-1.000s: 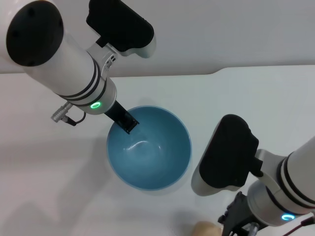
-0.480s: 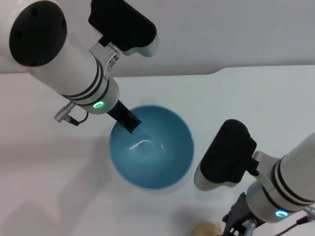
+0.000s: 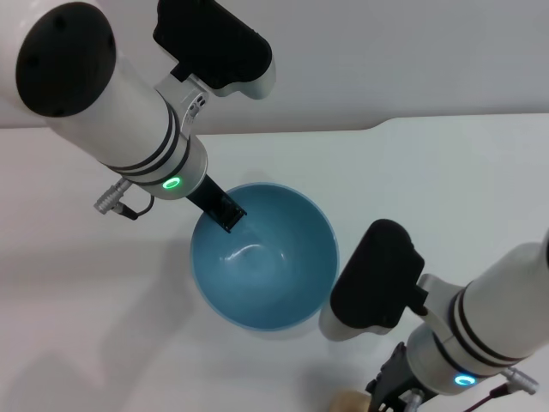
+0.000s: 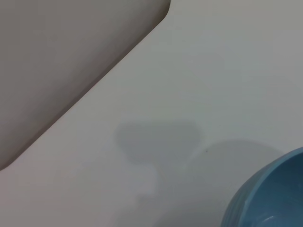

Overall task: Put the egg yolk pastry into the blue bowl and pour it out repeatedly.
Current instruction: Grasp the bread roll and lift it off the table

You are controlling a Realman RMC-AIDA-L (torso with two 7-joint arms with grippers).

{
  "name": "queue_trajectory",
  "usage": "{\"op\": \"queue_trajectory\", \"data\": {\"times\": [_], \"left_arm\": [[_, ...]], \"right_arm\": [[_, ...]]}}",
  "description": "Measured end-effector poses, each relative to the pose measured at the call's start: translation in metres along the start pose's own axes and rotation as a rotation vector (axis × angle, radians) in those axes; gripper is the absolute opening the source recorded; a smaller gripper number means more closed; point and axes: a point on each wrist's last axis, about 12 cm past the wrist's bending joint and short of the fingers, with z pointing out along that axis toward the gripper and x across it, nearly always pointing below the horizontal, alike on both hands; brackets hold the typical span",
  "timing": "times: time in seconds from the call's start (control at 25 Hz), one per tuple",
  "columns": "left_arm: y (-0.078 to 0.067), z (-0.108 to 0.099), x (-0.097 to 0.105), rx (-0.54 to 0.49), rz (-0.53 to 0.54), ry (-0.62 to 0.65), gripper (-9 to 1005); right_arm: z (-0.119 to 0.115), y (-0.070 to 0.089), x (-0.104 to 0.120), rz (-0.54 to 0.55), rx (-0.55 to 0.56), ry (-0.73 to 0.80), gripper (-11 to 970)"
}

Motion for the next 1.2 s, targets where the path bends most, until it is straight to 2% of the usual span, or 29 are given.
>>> {"op": "queue_trajectory", "data": {"times": [0.28,0.8,1.2], "left_arm": [[0.000,0.000,0.000,0.000,0.000,0.000,14],[0.000,0.000,-0.001,0.000,0.002,-0.001,12],[-0.001,0.000,-0.001,0.000,0.005,-0.001,13]], "right_arm": [[0.006,-0.001,-0.001,-0.002,-0.001,0.002,426],[0.004,0.001,-0.001,-0.030,-0.005,0.027,233],[-0.005,0.004,-0.006,-0.043,-0.005,0.002,190]]}}
